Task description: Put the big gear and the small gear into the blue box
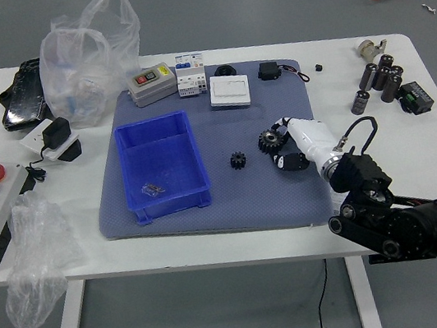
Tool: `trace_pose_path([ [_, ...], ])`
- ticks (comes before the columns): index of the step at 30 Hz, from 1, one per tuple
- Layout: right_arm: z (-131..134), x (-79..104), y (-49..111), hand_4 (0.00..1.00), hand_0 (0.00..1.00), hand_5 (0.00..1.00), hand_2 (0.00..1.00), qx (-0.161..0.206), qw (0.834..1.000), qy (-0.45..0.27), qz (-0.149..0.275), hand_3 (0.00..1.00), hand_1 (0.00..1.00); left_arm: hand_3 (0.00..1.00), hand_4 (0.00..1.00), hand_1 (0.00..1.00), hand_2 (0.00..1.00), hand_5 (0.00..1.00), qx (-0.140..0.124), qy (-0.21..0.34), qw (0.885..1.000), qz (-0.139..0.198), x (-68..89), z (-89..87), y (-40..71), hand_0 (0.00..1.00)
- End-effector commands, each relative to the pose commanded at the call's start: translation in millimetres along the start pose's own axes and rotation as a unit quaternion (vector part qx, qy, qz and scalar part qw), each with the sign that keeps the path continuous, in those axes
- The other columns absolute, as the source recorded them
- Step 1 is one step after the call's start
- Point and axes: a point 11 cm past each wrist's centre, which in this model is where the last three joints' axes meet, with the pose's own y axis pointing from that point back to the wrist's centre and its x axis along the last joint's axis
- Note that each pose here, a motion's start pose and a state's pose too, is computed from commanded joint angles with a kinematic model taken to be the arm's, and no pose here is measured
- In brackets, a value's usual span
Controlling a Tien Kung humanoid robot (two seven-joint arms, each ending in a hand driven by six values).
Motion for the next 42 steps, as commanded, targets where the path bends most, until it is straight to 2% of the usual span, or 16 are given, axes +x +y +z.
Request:
trace_pose_path([
  [5, -7, 9.9, -0.4, 0.535, 0.841, 0.106, 0.460, 0.011, 1.000, -0.006, 0.012, 0.631, 0.674, 0.723, 0.803, 0.561, 0.598, 0.592, 0.000, 0.000, 1.000, 0.000, -0.5, -0.2, -0.1, 0.675],
  [10, -32, 26.2, -0.9, 0.539, 0.840, 0.130, 0.459, 0.047, 0.998, -0.012, 0.026, 0.629, 0.673, 0.723, 0.802, 0.561, 0.597, 0.592, 0.001, 0.001, 1.000, 0.000, -0.2, -0.7, 0.0, 0.675],
  [14, -66, 32.9, 1.1, 0.538, 0.830, 0.134, 0.457, 0.093, 0.995, -0.010, 0.027, 0.633, 0.670, 0.723, 0.801, 0.561, 0.598, 0.595, 0.002, 0.001, 1.000, 0.000, -0.2, -0.9, 0.0, 0.675],
  [19, -116, 33.3, 8.9, 0.538, 0.830, 0.134, 0.457, 0.179, 0.984, 0.003, 0.017, 0.633, 0.670, 0.723, 0.801, 0.561, 0.598, 0.595, 0.002, 0.000, 1.000, -0.001, -0.6, 0.0, 0.1, 0.675],
  [20, -124, 32.1, 10.8, 0.542, 0.800, 0.129, 0.469, 0.196, 0.980, 0.008, 0.012, 0.639, 0.672, 0.723, 0.801, 0.561, 0.598, 0.597, 0.002, -0.001, 1.000, -0.001, -0.6, 0.2, 0.1, 0.675],
  [23, -144, 23.8, 16.2, 0.542, 0.800, 0.129, 0.469, 0.235, 0.971, 0.032, -0.018, 0.639, 0.672, 0.723, 0.801, 0.561, 0.598, 0.597, 0.003, -0.001, 1.000, 0.000, -0.2, 0.3, 0.2, 0.675],
  [25, -151, 17.8, 18.5, 0.542, 0.800, 0.129, 0.469, 0.248, 0.967, 0.050, -0.038, 0.639, 0.672, 0.723, 0.801, 0.561, 0.598, 0.597, 0.003, -0.002, 1.000, 0.000, 0.3, 0.3, 0.3, 0.675],
  [26, -154, 15.2, 19.3, 0.592, 0.908, 0.121, 0.716, 0.252, 0.965, 0.058, -0.047, 0.711, 0.792, 0.723, 0.801, 0.561, 0.598, 0.598, 0.004, -0.002, 1.000, 0.000, 0.5, 0.3, 0.3, 0.675],
  [31, -155, 3.0, 20.5, 0.592, 0.908, 0.121, 0.716, 0.250, 0.960, 0.092, -0.086, 0.711, 0.792, 0.723, 0.801, 0.561, 0.598, 0.598, 0.005, -0.003, 1.000, 0.001, 1.2, 0.1, 0.4, 0.675],
  [32, -155, 1.6, 20.5, 0.609, 0.978, 0.132, 0.816, 0.248, 0.960, 0.095, -0.089, 0.808, 0.902, 0.723, 0.802, 0.561, 0.598, 0.597, 0.005, -0.003, 1.000, 0.001, 1.4, 0.1, 0.4, 0.675],
  [42, -152, -1.7, 20.6, 0.608, 0.989, 0.133, 0.835, 0.246, 0.960, 0.091, -0.092, 0.833, 0.907, 0.723, 0.802, 0.561, 0.599, 0.597, 0.007, -0.008, 1.000, -0.002, -1.5, -0.6, 0.3, 0.675],
])
